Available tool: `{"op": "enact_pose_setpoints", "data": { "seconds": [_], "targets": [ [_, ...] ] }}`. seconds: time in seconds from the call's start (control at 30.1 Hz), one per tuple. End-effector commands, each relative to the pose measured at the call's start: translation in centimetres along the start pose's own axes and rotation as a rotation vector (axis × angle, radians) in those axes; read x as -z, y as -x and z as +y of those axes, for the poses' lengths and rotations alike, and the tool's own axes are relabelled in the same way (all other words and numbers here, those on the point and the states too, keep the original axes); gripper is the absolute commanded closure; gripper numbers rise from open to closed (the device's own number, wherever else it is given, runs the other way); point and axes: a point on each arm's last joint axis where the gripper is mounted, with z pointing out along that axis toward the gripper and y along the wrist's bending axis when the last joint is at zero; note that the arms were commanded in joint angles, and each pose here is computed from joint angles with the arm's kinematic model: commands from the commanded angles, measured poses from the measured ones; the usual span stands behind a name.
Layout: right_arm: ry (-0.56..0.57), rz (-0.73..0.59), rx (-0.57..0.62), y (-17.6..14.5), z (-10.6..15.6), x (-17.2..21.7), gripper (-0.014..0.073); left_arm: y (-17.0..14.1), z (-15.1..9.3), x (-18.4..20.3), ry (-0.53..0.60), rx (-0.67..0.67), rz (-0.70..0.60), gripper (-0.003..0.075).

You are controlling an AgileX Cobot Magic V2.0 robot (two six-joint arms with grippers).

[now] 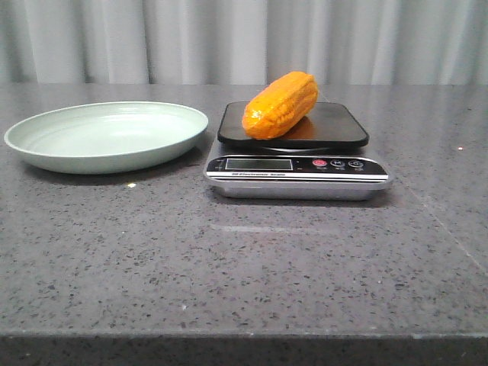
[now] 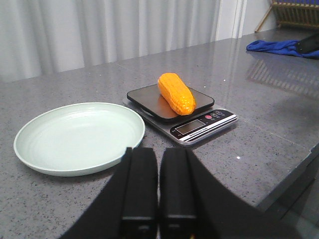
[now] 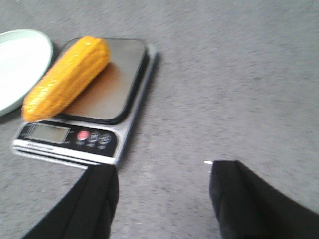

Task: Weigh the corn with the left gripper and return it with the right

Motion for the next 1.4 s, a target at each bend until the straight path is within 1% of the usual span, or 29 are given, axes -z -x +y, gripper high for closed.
{"op": "enact_pose_setpoints", "data": {
  "seconds": [0.0,0.1,0.23,0.3,0.37,0.5,0.57,0.7,0.8,0.93,1.16,1.26,1.3,1.36],
  "targets": [
    [0.076,-0.013,0.022,2.9,1.8,-0.9,0.0064,1.5,-0.1,0.2,-0.017,0.005,-0.088,0.0594],
    [0.119,0.043,0.044,4.5,3.3,-2.5,0.0064,1.5,-0.1,0.2,-0.017,0.005,-0.088,0.0594],
    [0.157,0.091,0.015,7.3,5.5,-4.8,0.0064,1.5,-0.1,0.2,-0.017,0.005,-0.088,0.0594],
    [0.153,0.12,0.005,8.5,6.4,-6.0,0.0066,1.5,-0.1,0.2,-0.017,0.005,-0.088,0.0594],
    [0.124,0.162,-0.009,9.5,7.2,-7.3,0.0066,1.5,-0.1,0.2,-0.017,0.005,-0.088,0.0594],
    [0.011,0.25,-0.05,11.1,8.7,-10.0,0.0066,1.5,-0.1,0.2,-0.017,0.005,-0.088,0.0594],
    [-0.053,0.277,-0.06,11.9,9.5,-11.4,0.0066,1.5,-0.1,0.2,-0.017,0.005,-0.088,0.0594],
    [-0.12,0.309,-0.115,12.7,11.4,-13.7,0.0066,1.5,-0.1,0.2,-0.017,0.005,-0.088,0.0594],
    [-0.14,0.334,-0.158,13.1,12.5,-15.5,0.0066,1.5,-0.1,0.2,-0.017,0.005,-0.088,0.0594],
    [-0.222,0.406,-0.235,12.9,12.7,-17.8,0.0066,1.5,-0.1,0.2,-0.017,0.005,-0.088,0.0594],
    [-0.338,0.544,-0.225,10.5,12.3,-20.9,0.0066,1.5,-0.1,0.2,-0.017,0.005,-0.088,0.0594],
    [-0.332,0.557,-0.229,10.0,12.4,-21.9,0.0068,1.5,-0.1,0.2,-0.017,0.005,-0.088,0.0594],
    [-0.323,0.554,-0.231,9.9,12.5,-22.2,0.0076,1.5,-0.1,0.2,-0.017,0.005,-0.088,0.0594],
    [-0.316,0.553,-0.234,9.8,12.5,-22.5,0.0153,1.5,-0.1,0.2,-0.017,0.005,-0.088,0.0594]
  ]
}}
